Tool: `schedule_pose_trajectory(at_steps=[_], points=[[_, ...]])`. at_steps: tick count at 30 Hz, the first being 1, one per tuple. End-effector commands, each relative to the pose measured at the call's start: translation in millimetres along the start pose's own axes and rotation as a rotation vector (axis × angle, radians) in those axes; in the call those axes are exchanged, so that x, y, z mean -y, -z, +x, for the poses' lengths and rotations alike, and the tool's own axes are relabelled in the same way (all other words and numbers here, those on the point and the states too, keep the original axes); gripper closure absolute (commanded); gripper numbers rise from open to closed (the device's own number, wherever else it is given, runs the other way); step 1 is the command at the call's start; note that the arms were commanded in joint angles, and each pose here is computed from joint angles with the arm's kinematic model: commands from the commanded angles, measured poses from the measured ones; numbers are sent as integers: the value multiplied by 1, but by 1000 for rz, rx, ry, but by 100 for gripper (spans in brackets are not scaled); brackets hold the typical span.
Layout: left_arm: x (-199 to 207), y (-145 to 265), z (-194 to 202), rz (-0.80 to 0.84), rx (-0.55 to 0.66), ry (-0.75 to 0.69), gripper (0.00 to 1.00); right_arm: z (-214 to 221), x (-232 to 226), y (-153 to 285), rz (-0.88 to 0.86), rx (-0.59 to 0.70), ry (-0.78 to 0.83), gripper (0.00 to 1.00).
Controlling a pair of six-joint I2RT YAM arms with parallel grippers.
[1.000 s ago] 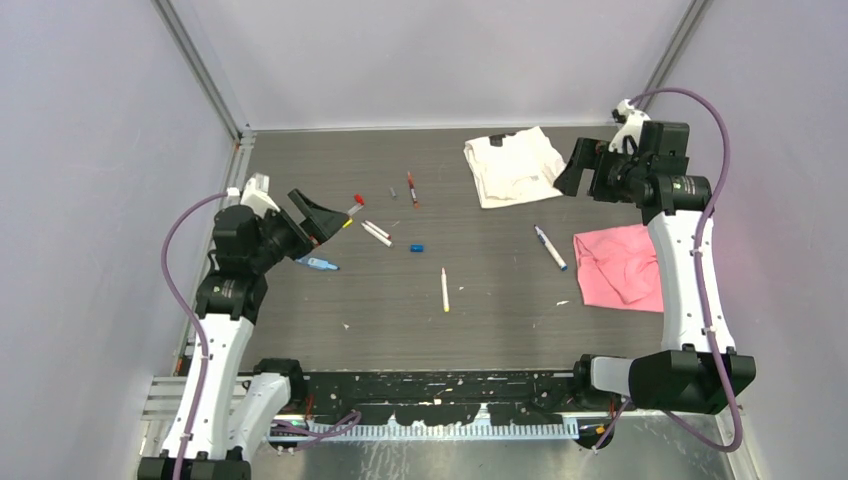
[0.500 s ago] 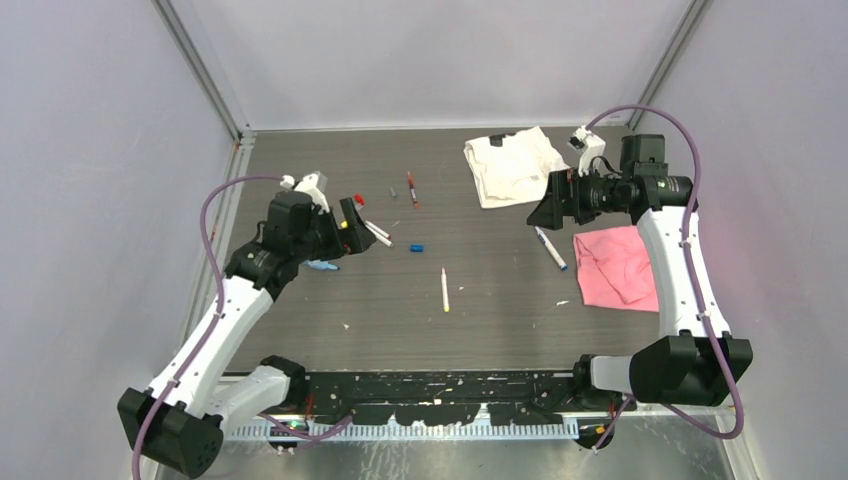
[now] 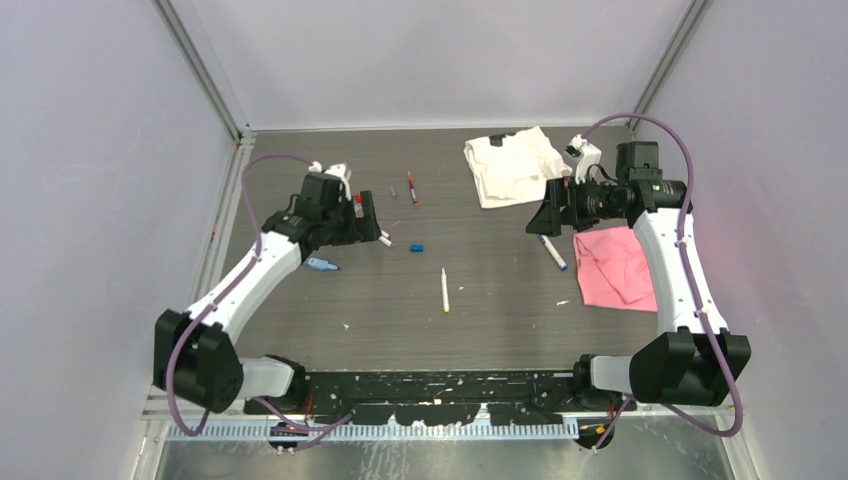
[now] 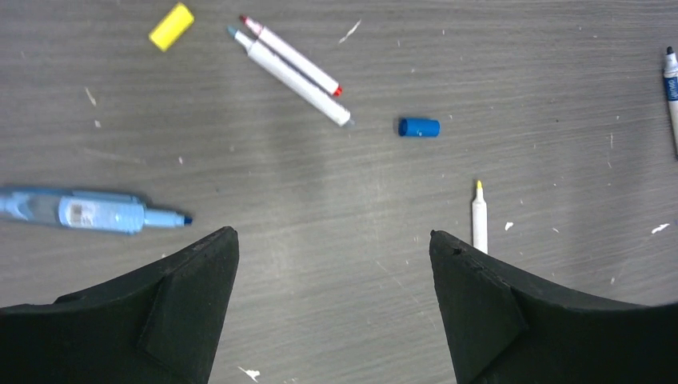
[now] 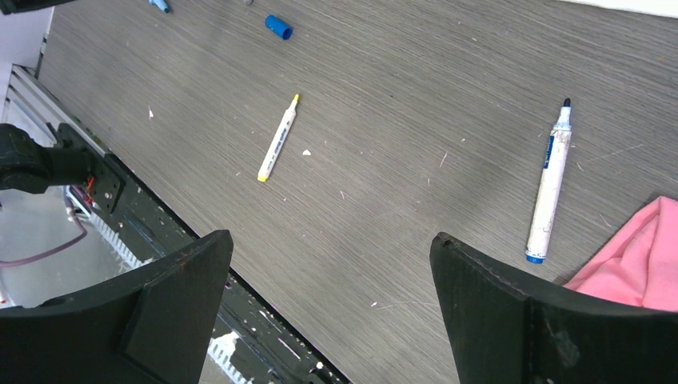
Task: Insert the pens into the pen caps
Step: Pick up the pen from the center of the board.
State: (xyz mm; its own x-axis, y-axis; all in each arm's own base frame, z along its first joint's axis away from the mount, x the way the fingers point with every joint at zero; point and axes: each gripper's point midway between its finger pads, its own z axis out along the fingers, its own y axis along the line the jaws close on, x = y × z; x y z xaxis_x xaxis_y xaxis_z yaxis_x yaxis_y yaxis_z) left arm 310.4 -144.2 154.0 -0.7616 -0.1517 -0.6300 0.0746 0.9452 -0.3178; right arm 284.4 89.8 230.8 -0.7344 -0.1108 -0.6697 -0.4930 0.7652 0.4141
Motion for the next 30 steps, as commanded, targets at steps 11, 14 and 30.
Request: schedule_pose_trajectory(at_steps=[11, 14, 30], points=[[2, -35, -80, -28, 84, -13, 13, -11, 2, -9, -29, 24, -34, 0], [-4, -45, -92, -52, 101, 3, 14, -10, 4, -12, -37, 20, -46, 0], [-29, -111, -85, -174, -56, 382, 64, -3, 10, -22, -44, 6, -73, 0]])
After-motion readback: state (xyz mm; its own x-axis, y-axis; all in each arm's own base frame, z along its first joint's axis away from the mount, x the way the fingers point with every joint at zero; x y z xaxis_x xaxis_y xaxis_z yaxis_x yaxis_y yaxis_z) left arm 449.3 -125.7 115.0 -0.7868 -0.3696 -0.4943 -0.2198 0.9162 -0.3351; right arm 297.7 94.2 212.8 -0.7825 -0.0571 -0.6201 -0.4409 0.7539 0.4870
